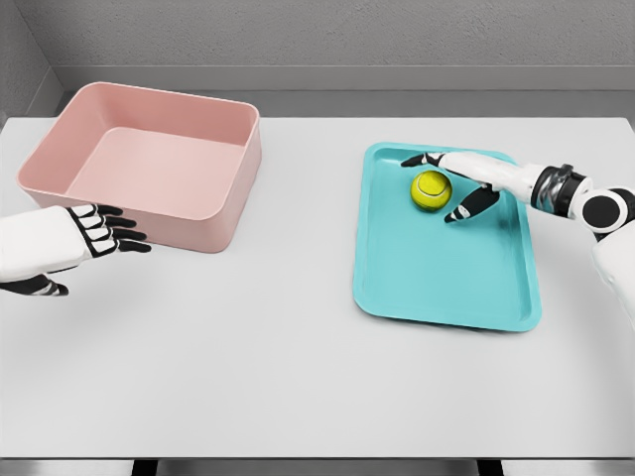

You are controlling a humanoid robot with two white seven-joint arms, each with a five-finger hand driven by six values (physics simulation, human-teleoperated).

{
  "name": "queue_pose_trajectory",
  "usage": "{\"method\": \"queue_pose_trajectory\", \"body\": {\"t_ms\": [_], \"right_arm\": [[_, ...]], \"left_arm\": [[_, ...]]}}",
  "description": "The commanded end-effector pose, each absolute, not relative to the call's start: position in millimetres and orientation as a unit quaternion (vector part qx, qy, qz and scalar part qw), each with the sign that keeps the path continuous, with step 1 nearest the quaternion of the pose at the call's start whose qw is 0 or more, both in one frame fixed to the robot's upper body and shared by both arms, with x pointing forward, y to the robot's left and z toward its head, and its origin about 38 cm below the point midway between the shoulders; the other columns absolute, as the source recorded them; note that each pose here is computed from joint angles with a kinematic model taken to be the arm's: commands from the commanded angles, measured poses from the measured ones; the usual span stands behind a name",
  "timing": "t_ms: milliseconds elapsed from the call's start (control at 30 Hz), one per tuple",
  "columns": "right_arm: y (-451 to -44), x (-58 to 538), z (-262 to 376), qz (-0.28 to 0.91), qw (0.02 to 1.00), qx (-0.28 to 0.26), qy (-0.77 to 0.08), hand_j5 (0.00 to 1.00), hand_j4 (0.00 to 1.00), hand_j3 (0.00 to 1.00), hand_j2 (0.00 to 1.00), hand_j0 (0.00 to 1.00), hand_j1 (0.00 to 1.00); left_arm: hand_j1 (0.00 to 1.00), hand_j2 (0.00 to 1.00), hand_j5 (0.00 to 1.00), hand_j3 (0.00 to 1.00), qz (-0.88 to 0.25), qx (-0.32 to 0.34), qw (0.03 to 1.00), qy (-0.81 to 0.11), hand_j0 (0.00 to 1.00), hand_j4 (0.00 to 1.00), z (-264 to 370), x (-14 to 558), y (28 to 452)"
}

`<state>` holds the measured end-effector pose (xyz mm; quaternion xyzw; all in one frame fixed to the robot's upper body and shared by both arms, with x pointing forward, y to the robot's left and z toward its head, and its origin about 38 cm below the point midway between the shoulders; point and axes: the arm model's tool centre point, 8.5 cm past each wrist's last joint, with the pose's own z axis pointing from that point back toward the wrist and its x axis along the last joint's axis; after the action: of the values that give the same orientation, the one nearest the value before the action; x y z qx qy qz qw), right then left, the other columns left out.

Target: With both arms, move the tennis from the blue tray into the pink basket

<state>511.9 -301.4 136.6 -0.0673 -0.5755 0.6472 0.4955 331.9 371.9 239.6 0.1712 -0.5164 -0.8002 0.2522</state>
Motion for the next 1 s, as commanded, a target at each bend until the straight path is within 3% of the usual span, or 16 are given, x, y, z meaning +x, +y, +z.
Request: {"method": "queue_pose_trajectory", "body": {"t_ms": [0, 300, 500, 567, 967], "right_arm": [[-302, 512, 135, 0.643, 0.499, -0.065, -0.576, 0.87, 0.87, 0.87, 0.87, 0.87, 0.87], [-299, 517, 137, 0.639, 0.503, -0.064, -0.578, 0.67, 0.67, 0.67, 0.67, 0.67, 0.67], [-291, 520, 135, 0.638, 0.504, -0.058, -0.580, 0.65, 0.65, 0.65, 0.65, 0.65, 0.65], [-292, 522, 137, 0.636, 0.505, -0.060, -0.580, 0.53, 0.53, 0.53, 0.53, 0.53, 0.53], [-301, 526, 144, 0.611, 0.517, -0.062, -0.596, 0.48, 0.48, 0.48, 0.48, 0.48, 0.48]], "left_arm": [[1.00, 1.00, 1.00, 1.00, -0.799, 0.171, 0.254, -0.518, 1.00, 1.00, 240, 332, 372], [1.00, 1.00, 1.00, 1.00, -0.799, 0.171, 0.254, -0.517, 1.00, 1.00, 241, 332, 372], [1.00, 1.00, 1.00, 1.00, -0.799, 0.173, 0.252, -0.517, 1.00, 1.00, 242, 333, 373], [1.00, 1.00, 1.00, 1.00, -0.800, 0.173, 0.253, -0.516, 1.00, 1.00, 242, 333, 373], [1.00, 1.00, 1.00, 1.00, -0.800, 0.173, 0.253, -0.516, 1.00, 1.00, 242, 333, 373]]}}
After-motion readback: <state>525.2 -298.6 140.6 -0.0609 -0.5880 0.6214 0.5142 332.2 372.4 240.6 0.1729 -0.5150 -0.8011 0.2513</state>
